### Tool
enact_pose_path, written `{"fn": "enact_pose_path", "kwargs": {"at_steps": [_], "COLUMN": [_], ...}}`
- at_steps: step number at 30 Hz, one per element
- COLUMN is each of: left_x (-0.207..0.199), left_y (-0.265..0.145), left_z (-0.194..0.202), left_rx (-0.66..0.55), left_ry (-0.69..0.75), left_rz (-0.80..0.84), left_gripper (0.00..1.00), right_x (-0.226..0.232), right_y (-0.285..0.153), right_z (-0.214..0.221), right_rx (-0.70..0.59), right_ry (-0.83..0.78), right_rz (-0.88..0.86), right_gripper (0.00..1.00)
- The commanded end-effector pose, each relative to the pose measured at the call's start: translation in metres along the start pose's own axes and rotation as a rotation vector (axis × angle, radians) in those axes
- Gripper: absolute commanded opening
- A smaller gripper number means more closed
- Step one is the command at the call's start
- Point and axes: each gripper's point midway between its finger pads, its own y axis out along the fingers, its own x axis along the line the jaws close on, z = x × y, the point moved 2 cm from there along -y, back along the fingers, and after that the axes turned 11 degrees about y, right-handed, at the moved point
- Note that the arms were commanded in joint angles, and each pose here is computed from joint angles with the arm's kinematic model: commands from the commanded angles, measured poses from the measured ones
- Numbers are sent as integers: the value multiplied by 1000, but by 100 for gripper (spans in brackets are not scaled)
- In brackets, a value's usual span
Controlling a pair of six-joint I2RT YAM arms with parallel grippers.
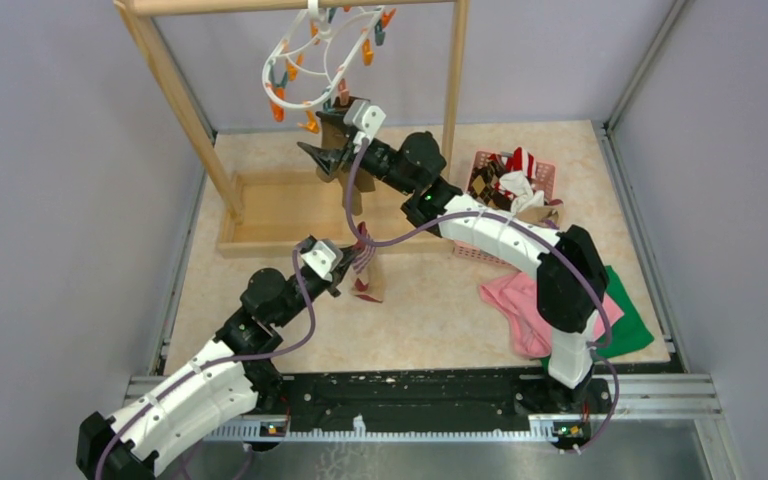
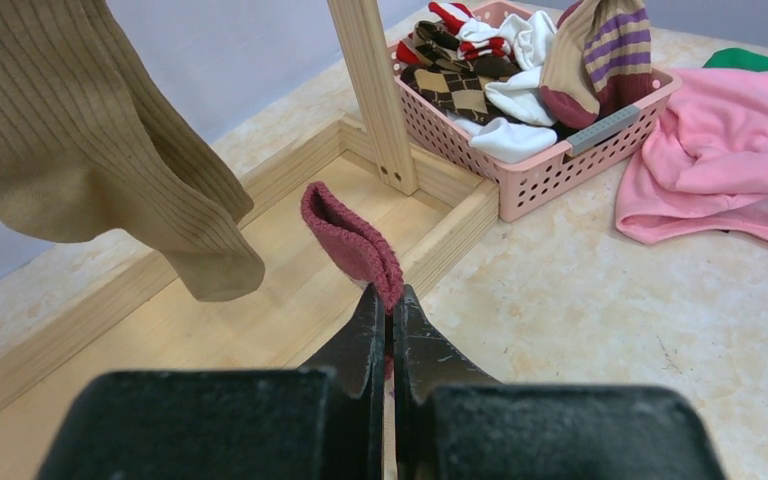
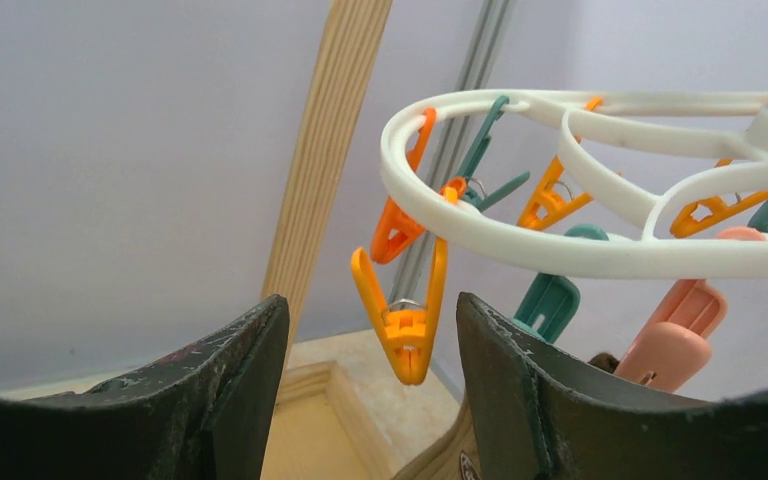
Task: Clip the socks to the hanger
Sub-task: Open the clamp at the hanger.
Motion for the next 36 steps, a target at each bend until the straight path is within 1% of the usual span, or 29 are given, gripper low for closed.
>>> {"fn": "enact_pose_path", "kwargs": {"at_steps": [1,7,11,16,24,36], "left_x": [0,-1,-1,-2,-1,-2], "left_y": [3,3,3,2,2,2], "left_z": [-13,-15,-15,-16,-18,-18], "left_rx": [-67,-76,-80,-84,-90,-91], "left_ry": [-11,-11,-10,-10,-8,-6], "left_rz": [8,12,16,19,19,26], "left_gripper": [0,0,0,0,0,0], "right_x": [0,-3,-5,-4,-2,0], "right_y": [11,16,16,16,13,7], "right_z": [-32,-29,-34,-39,-45,-50], "right_rx": [-111,-115,-143,-162,-174,-188], "right_ry": [-42,-39,-42,-43,-47,-50], "right_rz": [28,65,81,77,70,67], "right_gripper": [62,62,62,62,59,58]}}
